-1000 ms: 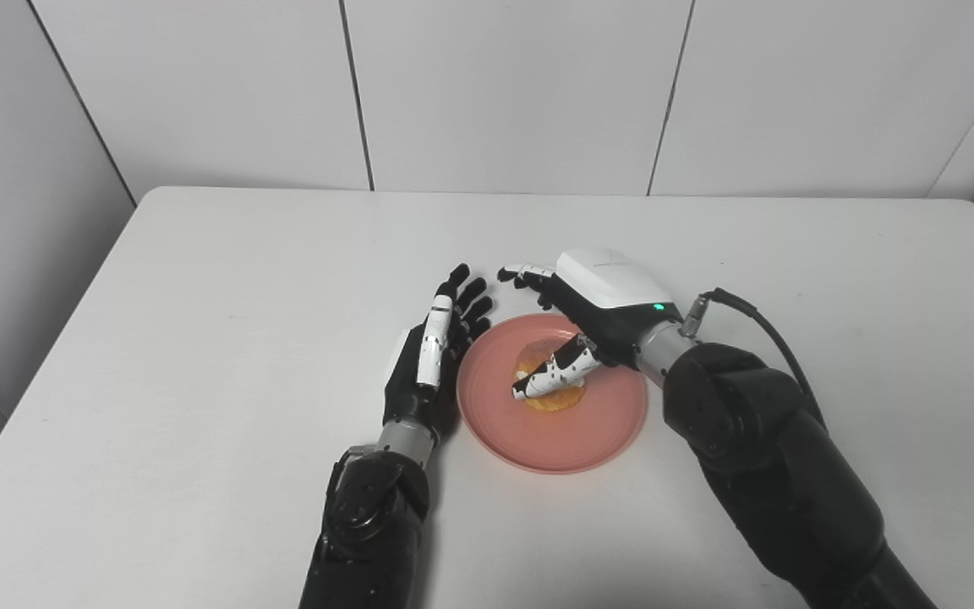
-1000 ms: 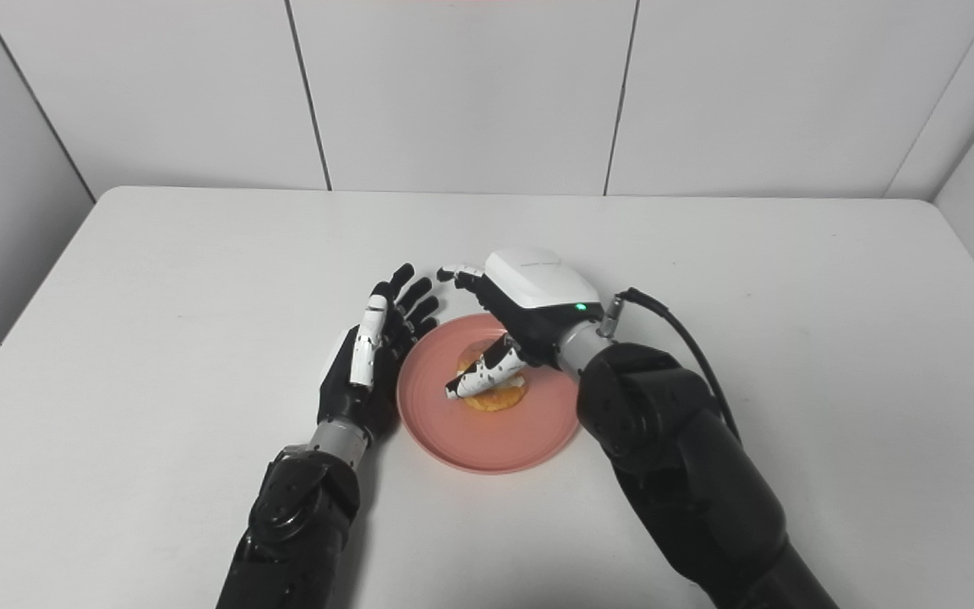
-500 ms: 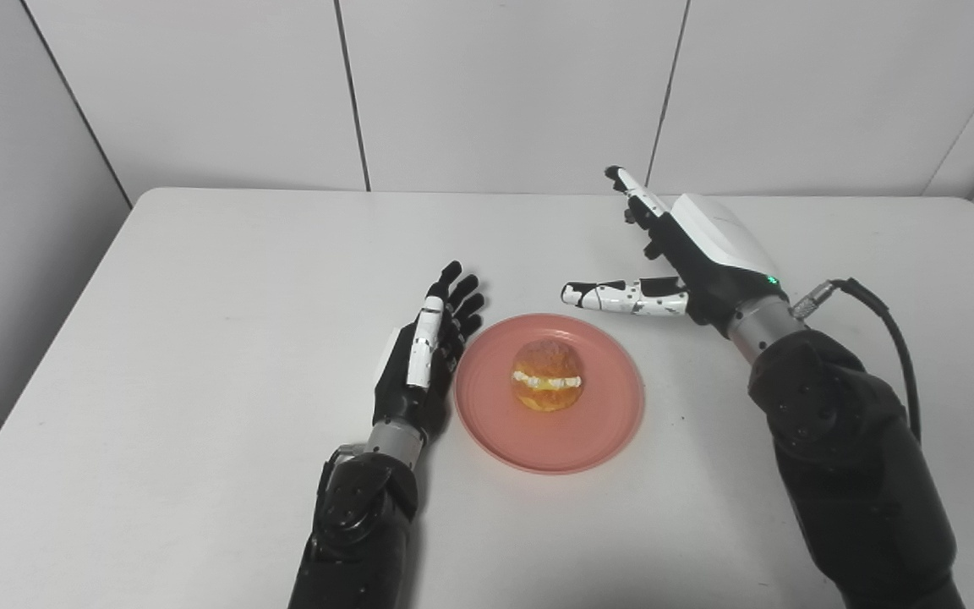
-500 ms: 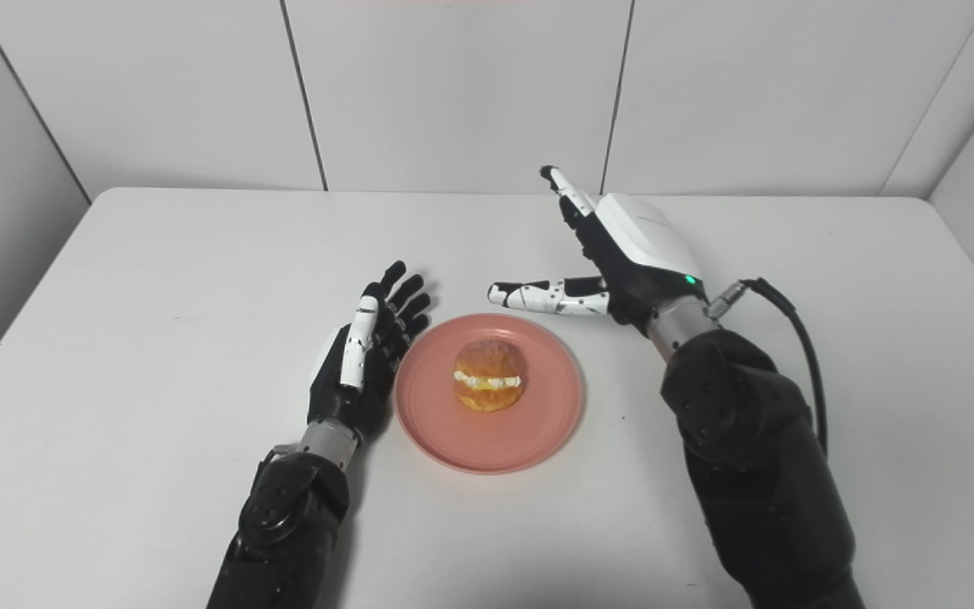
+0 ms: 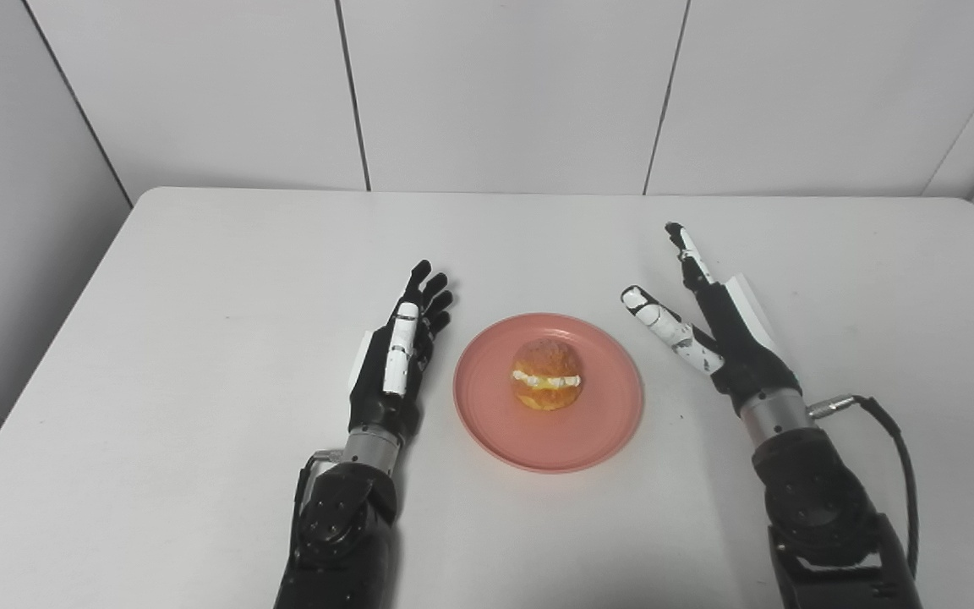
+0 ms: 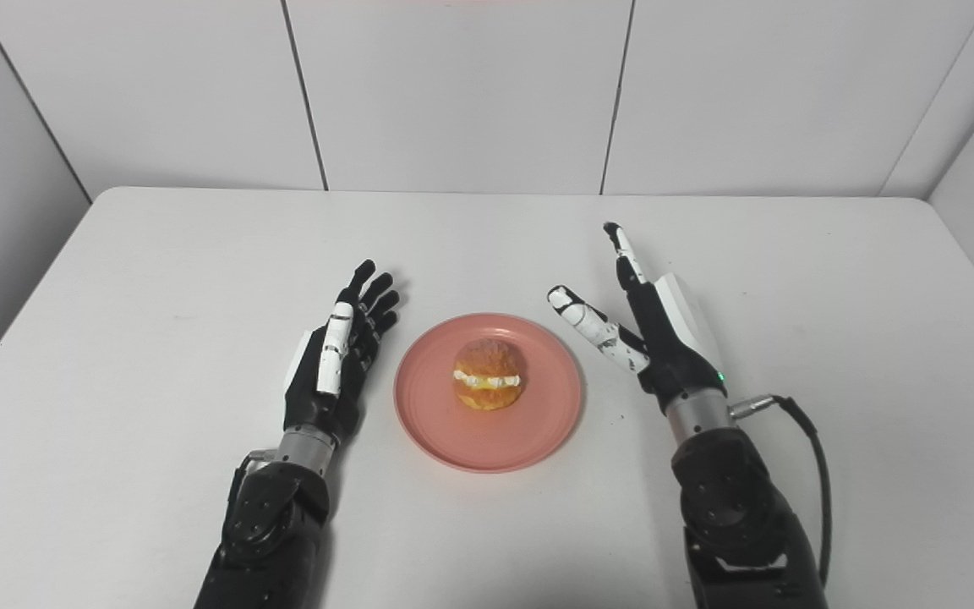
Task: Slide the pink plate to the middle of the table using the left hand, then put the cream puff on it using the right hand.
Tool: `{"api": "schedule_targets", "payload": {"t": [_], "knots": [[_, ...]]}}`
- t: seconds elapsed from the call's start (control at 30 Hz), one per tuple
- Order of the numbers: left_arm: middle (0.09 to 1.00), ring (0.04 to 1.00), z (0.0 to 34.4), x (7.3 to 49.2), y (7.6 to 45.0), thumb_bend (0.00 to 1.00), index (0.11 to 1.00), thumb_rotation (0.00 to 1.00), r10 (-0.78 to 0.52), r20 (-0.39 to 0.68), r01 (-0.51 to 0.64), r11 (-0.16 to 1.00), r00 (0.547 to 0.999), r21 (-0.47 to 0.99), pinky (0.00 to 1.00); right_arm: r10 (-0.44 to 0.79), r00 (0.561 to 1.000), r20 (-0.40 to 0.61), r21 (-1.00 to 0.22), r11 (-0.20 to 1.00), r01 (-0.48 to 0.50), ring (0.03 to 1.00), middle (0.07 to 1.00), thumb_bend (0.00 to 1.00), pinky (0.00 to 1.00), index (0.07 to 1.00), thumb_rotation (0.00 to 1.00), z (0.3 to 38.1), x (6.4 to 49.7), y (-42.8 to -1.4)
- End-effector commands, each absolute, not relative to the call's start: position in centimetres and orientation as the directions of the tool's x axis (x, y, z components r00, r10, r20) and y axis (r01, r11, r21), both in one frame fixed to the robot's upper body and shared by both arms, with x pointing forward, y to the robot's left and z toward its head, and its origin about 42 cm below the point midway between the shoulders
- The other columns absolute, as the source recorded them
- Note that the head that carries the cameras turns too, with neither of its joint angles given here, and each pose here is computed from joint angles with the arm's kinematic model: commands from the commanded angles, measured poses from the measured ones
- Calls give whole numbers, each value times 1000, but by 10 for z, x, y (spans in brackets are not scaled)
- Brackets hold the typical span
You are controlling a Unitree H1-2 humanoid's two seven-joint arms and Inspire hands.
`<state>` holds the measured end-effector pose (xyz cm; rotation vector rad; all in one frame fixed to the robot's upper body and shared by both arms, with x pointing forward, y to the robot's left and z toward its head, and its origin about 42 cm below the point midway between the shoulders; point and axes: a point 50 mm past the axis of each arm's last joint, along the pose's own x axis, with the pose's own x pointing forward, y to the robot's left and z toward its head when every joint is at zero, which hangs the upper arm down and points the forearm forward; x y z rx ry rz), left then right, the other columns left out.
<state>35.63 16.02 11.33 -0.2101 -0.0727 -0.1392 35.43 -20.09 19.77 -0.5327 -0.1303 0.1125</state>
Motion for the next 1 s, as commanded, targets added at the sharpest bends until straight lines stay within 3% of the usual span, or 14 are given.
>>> {"api": "schedule_targets", "payload": {"t": [0.0, 0.13, 0.17, 0.3, 0.6, 0.97], "knots": [[1000, 1000, 72, 334, 182, 439, 1000, 1000, -99, -36, 92, 984, 994, -155, 1000, 135, 972, 194, -423, 905, -42, 999, 1000, 856, 967, 1000, 1000, 205, 355, -199], [1000, 1000, 71, 327, 188, 433, 1000, 1000, -87, -35, 83, 990, 996, -118, 1000, 100, 978, 182, -227, 972, -57, 1000, 1000, 781, 994, 1000, 1000, 170, 351, -201], [1000, 1000, 70, 325, 190, 425, 1000, 1000, -86, -40, 81, 990, 995, -116, 1000, 98, 981, 170, -183, 981, -67, 1000, 1000, 660, 998, 1000, 1000, 162, 348, -201], [1000, 1000, 67, 317, 193, 413, 1000, 1000, -90, -51, 84, 989, 995, -118, 1000, 114, 983, 143, -83, 991, -103, 1000, 1000, 452, 1000, 1000, 1000, 140, 342, -200], [1000, 1000, 67, 304, 194, 385, 1000, 1000, -97, -63, 88, 987, 993, -131, 1000, 132, 982, 137, 24, 990, -137, 1000, 1000, 313, 1000, 1000, 1000, 118, 338, -195], [1000, 1000, 69, 287, 195, 398, 1000, 1000, -131, -78, 120, 984, 988, -128, 1000, 148, 985, 88, 70, 986, -154, 1000, 1000, 298, 1000, 1000, 1000, 115, 334, -189]]}}
